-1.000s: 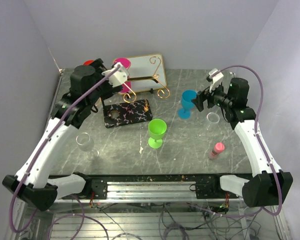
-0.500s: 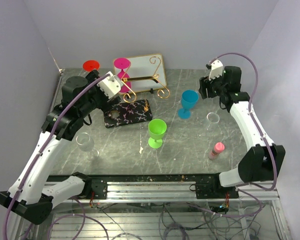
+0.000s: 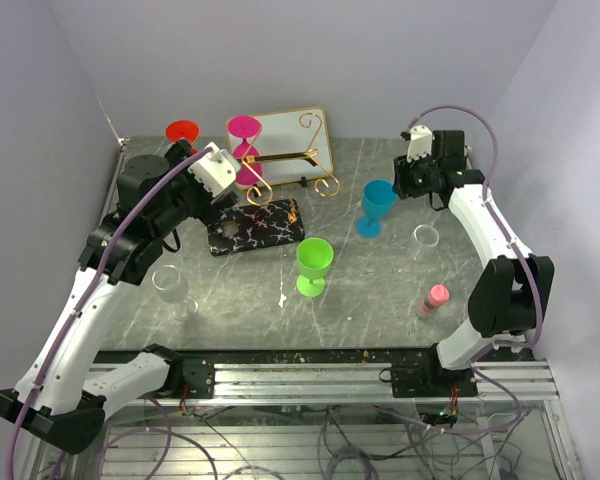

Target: Place the wine glass upside down on the wine glass rack

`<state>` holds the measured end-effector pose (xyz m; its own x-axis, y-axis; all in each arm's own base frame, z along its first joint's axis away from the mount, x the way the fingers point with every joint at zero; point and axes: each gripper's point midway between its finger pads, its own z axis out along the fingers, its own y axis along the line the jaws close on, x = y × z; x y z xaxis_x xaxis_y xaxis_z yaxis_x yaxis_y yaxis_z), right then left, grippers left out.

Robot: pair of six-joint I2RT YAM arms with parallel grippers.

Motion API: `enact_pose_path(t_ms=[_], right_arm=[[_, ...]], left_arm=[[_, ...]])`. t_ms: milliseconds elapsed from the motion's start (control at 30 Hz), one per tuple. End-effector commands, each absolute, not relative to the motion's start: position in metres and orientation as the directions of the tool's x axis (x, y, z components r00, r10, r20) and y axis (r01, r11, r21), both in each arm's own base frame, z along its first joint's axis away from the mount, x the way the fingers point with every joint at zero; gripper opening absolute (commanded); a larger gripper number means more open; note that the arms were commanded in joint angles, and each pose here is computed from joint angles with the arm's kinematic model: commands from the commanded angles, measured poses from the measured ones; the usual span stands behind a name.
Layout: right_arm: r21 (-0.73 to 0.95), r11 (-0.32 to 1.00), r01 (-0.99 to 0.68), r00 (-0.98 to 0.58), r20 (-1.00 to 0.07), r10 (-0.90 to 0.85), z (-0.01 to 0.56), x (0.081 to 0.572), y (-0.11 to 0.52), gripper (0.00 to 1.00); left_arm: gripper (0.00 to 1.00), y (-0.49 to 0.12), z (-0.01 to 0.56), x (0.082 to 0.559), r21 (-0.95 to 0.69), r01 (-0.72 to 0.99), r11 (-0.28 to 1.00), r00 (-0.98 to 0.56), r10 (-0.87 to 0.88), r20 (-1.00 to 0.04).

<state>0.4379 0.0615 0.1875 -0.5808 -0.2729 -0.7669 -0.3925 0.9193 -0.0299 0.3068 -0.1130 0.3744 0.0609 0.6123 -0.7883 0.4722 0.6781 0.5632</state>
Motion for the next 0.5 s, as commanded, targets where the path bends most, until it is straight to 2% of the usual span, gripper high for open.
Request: enact_pose_path(t_ms=[0, 300, 467], right_arm=[[-0.013, 0.915, -0.403, -0.587, -0.763, -0.270, 0.190, 0.446, 0.069, 0.39], [-0.019, 0.910, -0.414, -0.615, -0.731, -0.295, 0.176, 0.451, 0.073, 0.28], [-0.007, 0.903, -0.430, -0.622, -0.723, -0.302, 0.172, 0.449, 0.078, 0.18]], left_arm=[[0.99, -0.115, 0.388, 0.310, 0.557, 0.455, 0.695, 0.093, 0.585, -0.806], [0.99, -0.117, 0.388, 0.316, 0.561, 0.456, 0.691, 0.090, 0.591, -0.802], [0.99, -0.117, 0.385, 0.318, 0.565, 0.458, 0.686, 0.087, 0.598, -0.796]])
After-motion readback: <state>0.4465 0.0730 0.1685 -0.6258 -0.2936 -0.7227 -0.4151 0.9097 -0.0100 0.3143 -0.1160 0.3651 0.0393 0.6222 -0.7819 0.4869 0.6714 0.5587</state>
